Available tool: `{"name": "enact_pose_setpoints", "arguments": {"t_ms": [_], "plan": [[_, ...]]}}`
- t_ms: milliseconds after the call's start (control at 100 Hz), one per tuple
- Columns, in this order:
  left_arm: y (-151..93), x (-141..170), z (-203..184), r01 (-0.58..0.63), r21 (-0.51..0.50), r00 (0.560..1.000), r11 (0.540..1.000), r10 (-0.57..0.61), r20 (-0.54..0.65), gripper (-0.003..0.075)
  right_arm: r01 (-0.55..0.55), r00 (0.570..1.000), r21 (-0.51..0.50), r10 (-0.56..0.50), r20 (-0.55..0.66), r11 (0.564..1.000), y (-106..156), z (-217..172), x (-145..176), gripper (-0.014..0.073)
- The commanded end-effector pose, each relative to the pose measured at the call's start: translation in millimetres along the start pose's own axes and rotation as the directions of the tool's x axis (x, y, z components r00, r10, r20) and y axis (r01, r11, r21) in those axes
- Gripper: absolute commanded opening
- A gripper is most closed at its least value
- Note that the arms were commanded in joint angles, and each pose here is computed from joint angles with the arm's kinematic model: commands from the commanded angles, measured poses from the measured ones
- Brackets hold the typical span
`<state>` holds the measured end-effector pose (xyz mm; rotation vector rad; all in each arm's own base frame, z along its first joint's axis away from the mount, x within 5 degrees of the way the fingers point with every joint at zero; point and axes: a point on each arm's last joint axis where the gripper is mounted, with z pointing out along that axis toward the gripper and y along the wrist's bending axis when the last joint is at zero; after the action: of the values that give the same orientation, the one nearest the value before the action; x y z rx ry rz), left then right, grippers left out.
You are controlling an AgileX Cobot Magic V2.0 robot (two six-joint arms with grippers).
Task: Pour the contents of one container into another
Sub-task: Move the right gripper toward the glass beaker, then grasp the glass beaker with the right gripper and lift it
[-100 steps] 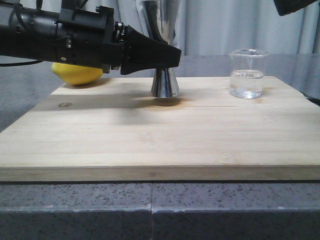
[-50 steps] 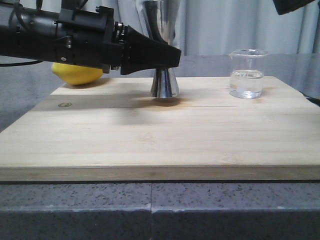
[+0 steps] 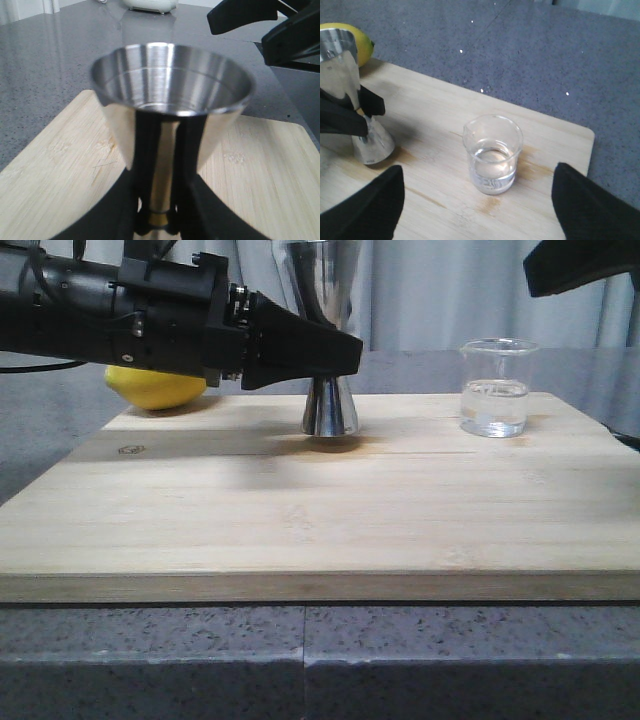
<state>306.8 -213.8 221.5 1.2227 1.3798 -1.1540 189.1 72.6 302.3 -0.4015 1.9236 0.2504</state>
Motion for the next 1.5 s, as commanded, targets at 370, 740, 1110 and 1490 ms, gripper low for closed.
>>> {"name": "enact_pose_setpoints", "arguments": {"t_ms": [370, 740, 1110, 1490], "plan": [[-8.4, -35.4, -2.0, -0.038, 0.04, 0.988, 0.998, 0.032, 0.154, 0.0094, 0.001, 0.939, 0.053, -0.019, 0.344, 0.999, 1.0, -2.6, 4.8, 0.0561], [-8.4, -35.4, -2.0, -0.038, 0.04, 0.988, 0.998, 0.032, 0.154, 0.0094, 0.042, 0.93, 0.068, -0.064, 0.362, 0.997, 1.4, 22.7, 26.9, 0.0561], [-8.4, -35.4, -2.0, -0.038, 0.04, 0.988, 0.998, 0.032, 0.154, 0.0094, 0.039, 0.934, 0.071, -0.061, 0.353, 0.997, 0.9, 52.9, 40.2, 0.0561], [-8.4, -35.4, -2.0, -0.038, 0.04, 0.988, 0.998, 0.032, 0.154, 0.0094, 0.013, 0.929, 0.064, -0.036, 0.368, 0.998, 0.7, 72.4, 50.4, 0.0561]]}}
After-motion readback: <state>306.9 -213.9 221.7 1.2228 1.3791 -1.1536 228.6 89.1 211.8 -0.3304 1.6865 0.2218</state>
